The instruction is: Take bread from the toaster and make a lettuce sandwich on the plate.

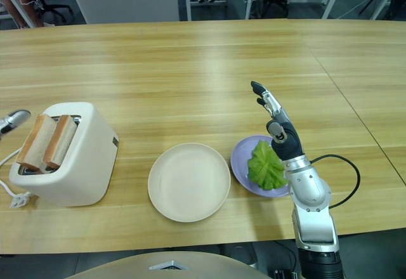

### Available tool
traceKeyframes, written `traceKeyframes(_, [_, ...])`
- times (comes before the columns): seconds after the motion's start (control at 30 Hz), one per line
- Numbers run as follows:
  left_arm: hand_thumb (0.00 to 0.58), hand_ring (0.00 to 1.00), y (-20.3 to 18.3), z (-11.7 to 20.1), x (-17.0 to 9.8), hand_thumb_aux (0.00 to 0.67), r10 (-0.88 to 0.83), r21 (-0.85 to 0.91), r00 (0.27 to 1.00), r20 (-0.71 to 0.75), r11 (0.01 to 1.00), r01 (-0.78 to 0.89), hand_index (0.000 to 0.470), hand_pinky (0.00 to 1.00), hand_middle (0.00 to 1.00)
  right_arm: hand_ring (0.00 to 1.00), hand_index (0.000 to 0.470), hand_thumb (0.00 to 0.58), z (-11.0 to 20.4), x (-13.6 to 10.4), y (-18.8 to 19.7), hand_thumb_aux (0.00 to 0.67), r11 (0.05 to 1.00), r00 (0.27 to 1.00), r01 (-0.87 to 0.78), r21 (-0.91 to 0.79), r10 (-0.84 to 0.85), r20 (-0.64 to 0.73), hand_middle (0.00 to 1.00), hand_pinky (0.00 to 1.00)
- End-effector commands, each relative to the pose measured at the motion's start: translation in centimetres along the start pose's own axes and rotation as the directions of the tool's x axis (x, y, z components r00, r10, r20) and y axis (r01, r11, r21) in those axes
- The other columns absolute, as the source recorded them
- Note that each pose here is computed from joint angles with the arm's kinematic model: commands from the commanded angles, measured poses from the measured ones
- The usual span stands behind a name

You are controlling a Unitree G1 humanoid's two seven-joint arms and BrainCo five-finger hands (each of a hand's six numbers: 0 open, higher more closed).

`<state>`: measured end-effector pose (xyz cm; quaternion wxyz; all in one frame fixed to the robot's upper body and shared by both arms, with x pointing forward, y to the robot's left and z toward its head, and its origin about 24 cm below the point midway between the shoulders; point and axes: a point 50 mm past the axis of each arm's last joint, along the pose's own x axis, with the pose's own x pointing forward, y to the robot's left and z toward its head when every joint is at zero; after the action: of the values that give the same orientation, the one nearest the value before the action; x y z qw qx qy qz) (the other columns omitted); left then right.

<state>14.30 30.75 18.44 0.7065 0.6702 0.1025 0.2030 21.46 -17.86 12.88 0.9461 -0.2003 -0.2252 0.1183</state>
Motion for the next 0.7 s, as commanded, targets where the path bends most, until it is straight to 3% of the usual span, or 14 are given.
traceKeyframes(0.03, [0.0,0.0,-2.9,-0.7,0.1,0.0,-0.167,0.058,0.984,-0.062,0.984,0.171,0.0,0.0,0.0,0.0,0.0,0.0,-0.4,0.0,-0.2,0.0,1.0,1.0,0.007,-0.012,-0.008,-0.011,0.0,0.0])
traceKeyframes(0.2, [0.0,0.0,-5.3,-1.2,0.0,0.0,-0.292,0.057,0.952,-0.094,0.953,0.298,0.0,0.0,0.0,0.0,0.0,0.0,-0.4,-0.1,-0.2,0.0,1.0,1.0,0.013,-0.016,-0.013,-0.009,0.0,0.0])
traceKeyframes(0.4, [0.018,0.0,-6.2,-2.5,0.0,0.011,-0.327,0.096,0.932,-0.154,0.934,0.344,0.007,0.0,0.0,0.0,0.0,0.0,-0.3,-0.3,-0.3,0.0,1.0,1.0,0.017,-0.016,-0.017,-0.008,0.0,0.0])
traceKeyframes(0.47, [0.19,0.0,-6.2,-2.6,0.0,0.121,-0.327,0.083,0.932,-0.159,0.936,0.343,0.083,0.0,0.0,0.0,0.0,0.0,-0.2,-0.3,-0.3,0.0,1.0,1.0,0.017,-0.015,-0.017,-0.007,0.0,0.0])
traceKeyframes(0.5, [0.19,0.0,-6.2,-2.7,0.0,0.121,-0.328,0.074,0.931,-0.159,0.936,0.343,0.083,0.0,0.0,0.0,0.0,0.0,-0.2,-0.4,-0.3,0.0,1.0,1.0,0.018,-0.015,-0.018,-0.007,0.0,0.0])
traceKeyframes(0.53, [0.441,0.0,-6.2,-2.7,0.1,0.342,-0.33,0.068,0.931,-0.158,0.937,0.343,0.235,0.0,0.0,0.0,0.0,0.0,-0.2,-0.4,-0.3,0.0,1.0,1.0,0.018,-0.015,-0.018,-0.007,0.0,0.0])
traceKeyframes(0.6, [0.464,0.0,-6.2,-2.6,0.2,0.37,-0.321,0.042,0.935,-0.151,0.943,0.331,0.254,0.0,0.0,0.0,0.0,0.0,-0.1,-0.4,-0.3,0.0,1.0,1.0,0.017,-0.014,-0.018,-0.006,0.0,0.0])
traceKeyframes(0.63, [0.578,0.0,-6.1,-2.5,0.3,0.636,-0.315,0.009,0.939,-0.142,0.948,0.319,0.437,0.0,0.0,0.0,0.0,0.0,-0.1,-0.4,-0.2,0.0,1.0,1.0,0.016,-0.013,-0.016,-0.005,0.0,0.0])
traceKeyframes(0.7, [0.58,0.0,-5.8,-2.1,0.4,0.67,-0.296,-0.077,0.948,-0.119,0.954,0.288,0.46,0.0,0.0,0.0,0.0,0.0,-0.1,-0.4,-0.2,0.0,1.0,1.0,0.014,-0.012,-0.014,-0.004,0.0,0.0])
